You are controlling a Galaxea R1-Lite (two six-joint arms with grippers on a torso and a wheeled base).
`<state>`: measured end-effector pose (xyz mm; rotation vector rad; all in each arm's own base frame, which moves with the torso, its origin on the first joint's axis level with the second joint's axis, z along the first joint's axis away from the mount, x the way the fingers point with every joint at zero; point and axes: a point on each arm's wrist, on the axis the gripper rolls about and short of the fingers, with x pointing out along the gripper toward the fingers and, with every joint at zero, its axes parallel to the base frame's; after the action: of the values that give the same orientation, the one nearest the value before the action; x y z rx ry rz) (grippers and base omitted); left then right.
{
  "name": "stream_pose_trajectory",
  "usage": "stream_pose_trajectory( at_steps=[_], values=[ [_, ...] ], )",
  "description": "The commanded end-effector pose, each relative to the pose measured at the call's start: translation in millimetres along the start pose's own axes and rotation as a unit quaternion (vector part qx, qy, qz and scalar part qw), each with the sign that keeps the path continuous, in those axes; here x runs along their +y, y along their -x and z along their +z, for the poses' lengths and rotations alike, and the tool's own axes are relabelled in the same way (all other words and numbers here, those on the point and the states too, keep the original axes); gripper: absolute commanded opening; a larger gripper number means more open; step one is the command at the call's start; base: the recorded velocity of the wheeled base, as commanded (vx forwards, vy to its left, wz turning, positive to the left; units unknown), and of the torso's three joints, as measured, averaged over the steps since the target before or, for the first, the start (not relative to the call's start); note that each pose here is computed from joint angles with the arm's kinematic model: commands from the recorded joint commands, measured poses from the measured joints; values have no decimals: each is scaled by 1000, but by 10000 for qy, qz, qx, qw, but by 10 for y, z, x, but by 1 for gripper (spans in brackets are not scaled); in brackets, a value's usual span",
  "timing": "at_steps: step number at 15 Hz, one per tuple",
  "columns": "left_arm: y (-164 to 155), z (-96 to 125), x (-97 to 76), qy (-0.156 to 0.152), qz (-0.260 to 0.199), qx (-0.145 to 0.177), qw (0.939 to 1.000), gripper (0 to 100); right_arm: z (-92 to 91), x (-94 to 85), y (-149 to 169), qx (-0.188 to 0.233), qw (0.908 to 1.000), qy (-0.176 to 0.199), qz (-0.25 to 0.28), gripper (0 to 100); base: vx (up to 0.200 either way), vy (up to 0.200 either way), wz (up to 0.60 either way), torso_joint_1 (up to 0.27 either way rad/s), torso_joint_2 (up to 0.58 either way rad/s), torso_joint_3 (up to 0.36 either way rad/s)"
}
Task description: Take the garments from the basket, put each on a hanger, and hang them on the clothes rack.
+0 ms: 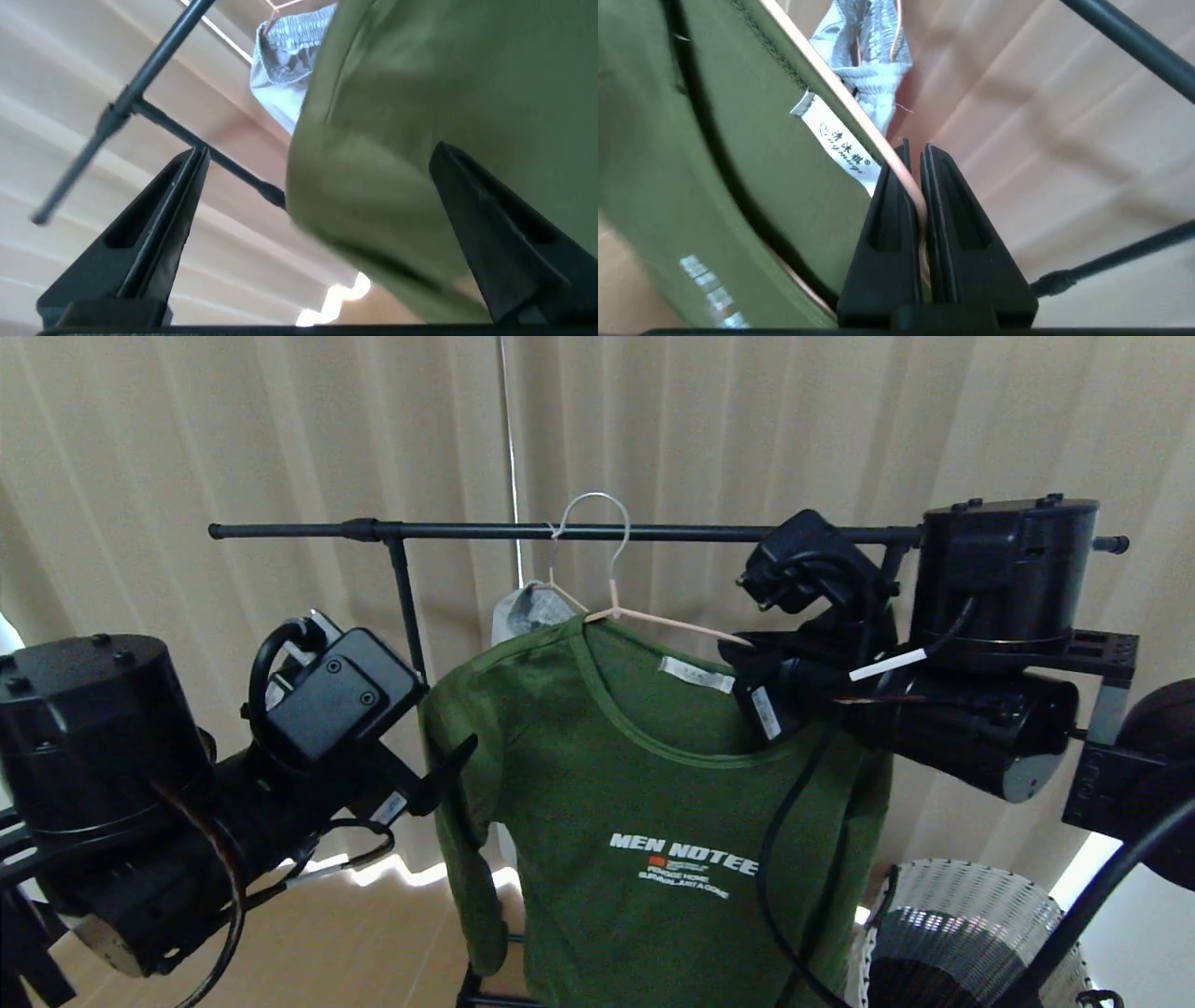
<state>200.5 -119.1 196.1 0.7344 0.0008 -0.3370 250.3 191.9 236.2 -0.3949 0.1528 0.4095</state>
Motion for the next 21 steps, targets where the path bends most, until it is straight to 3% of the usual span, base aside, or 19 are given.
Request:
stream_pose_trajectory(
  at_steps=[1, 5, 7, 10, 13, 17, 21],
  values=[
    [142, -77, -17, -13, -59, 72, 10000, 100, -21, -152, 181, -46, 9998, -125, -172, 0, 0, 0, 0, 0, 0, 0],
    [235, -107, 2, 205, -58, 111, 9997, 100, -78, -369, 393, -66, 9984, -288, -473, 0, 0, 0, 0, 0, 0, 0],
    [307, -212, 17, 444, -340, 376, 9977, 100, -107, -461, 517, -99, 9976, -332, -600, 0, 0, 0, 0, 0, 0, 0],
    [353, -355, 112, 725, -768, 343, 9938, 100, -97, -492, 672, -234, 9972, -391, -599, 0, 0, 0, 0, 0, 0, 0],
    [319, -377, 163, 907, -1272, -25, 9877, 100, -61, -494, 740, -481, 9979, -393, -177, 0, 0, 0, 0, 0, 0, 0],
    [130, -367, 160, 920, -1328, 68, 9868, 100, -3, -481, 741, -892, 9951, -414, 108, 0, 0, 0, 0, 0, 0, 0],
    [99, -379, 165, 1154, -1308, 138, 9846, 100, -39, -461, 759, -920, 9946, -404, 275, 0, 0, 0, 0, 0, 0, 0]
  ],
)
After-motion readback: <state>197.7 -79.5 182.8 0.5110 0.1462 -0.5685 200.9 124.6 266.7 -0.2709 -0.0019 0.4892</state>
